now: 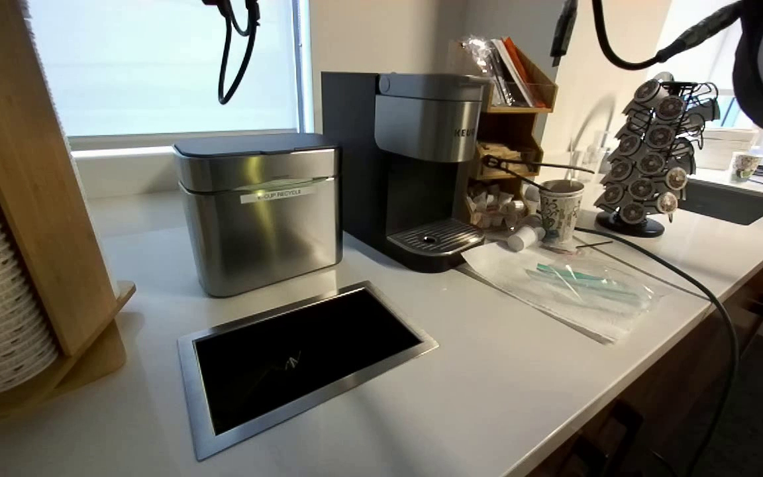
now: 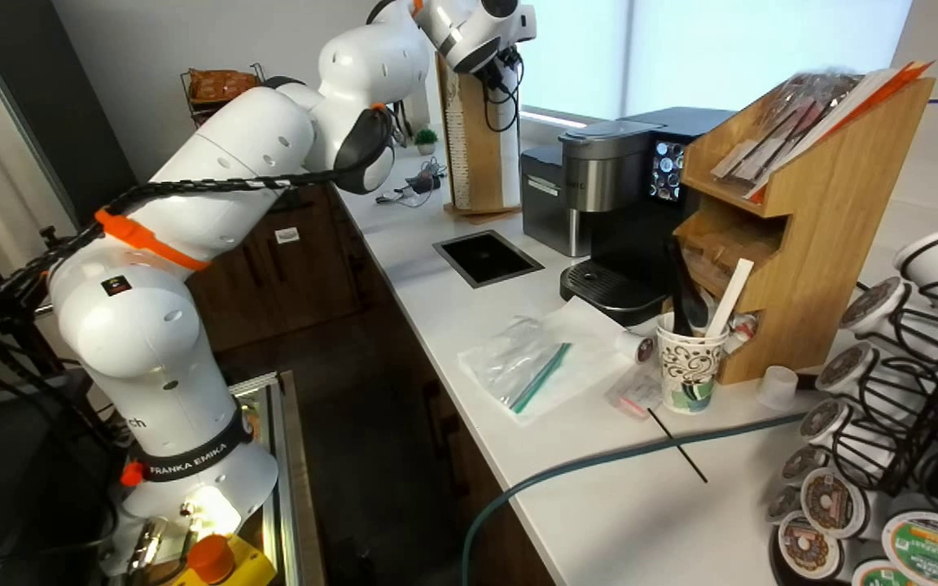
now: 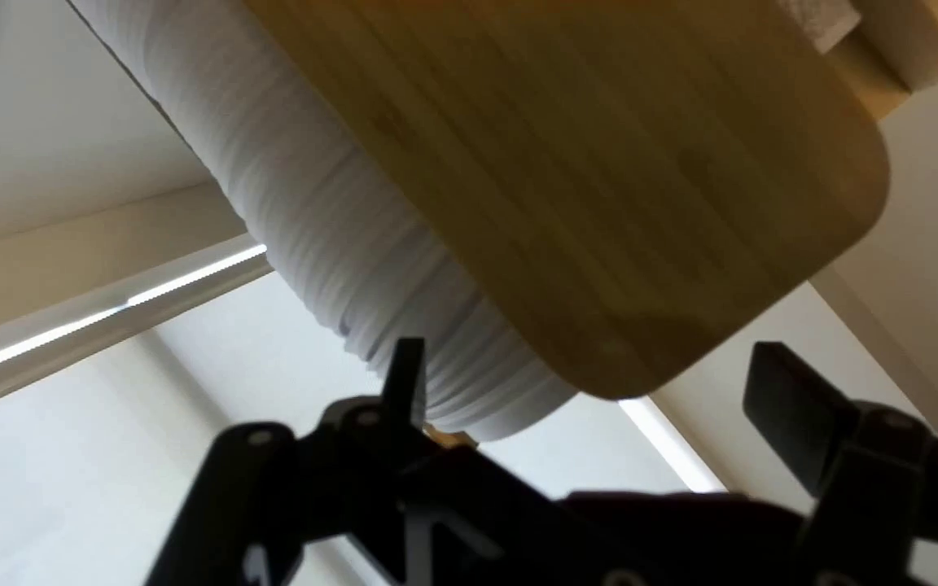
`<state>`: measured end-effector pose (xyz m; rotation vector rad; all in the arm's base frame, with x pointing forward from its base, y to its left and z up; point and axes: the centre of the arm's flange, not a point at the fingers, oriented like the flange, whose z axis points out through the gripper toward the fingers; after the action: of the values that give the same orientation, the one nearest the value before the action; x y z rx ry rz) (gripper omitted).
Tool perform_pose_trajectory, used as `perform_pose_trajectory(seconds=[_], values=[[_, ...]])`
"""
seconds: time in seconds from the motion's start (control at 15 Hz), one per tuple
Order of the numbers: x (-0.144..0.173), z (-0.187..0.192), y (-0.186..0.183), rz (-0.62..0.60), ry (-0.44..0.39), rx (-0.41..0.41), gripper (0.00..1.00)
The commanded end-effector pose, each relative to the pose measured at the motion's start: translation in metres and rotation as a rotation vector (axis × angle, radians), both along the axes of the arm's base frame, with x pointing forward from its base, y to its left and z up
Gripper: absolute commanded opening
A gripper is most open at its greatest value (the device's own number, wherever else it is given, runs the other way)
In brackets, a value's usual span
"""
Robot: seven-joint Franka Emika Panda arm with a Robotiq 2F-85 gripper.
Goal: Remove one white lid from the wooden stand on the left.
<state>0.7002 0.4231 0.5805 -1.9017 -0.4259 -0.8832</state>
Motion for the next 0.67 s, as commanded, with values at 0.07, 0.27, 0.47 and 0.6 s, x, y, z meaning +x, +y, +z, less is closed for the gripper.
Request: perform_pose_trajectory(seconds=[0.07,0.27,0.47,0.6], values=[[0.040,0.000,0.031,0.130,0.046,-0.043,1.00],[0.035,0.003,0.030,0.174,0.071,-0.056,1.00],[0.030,0.004,0.030,0.195,0.113,-0.079,1.00],[0.024,0.005,0.030,0.215,0.166,-0.100,1.00]])
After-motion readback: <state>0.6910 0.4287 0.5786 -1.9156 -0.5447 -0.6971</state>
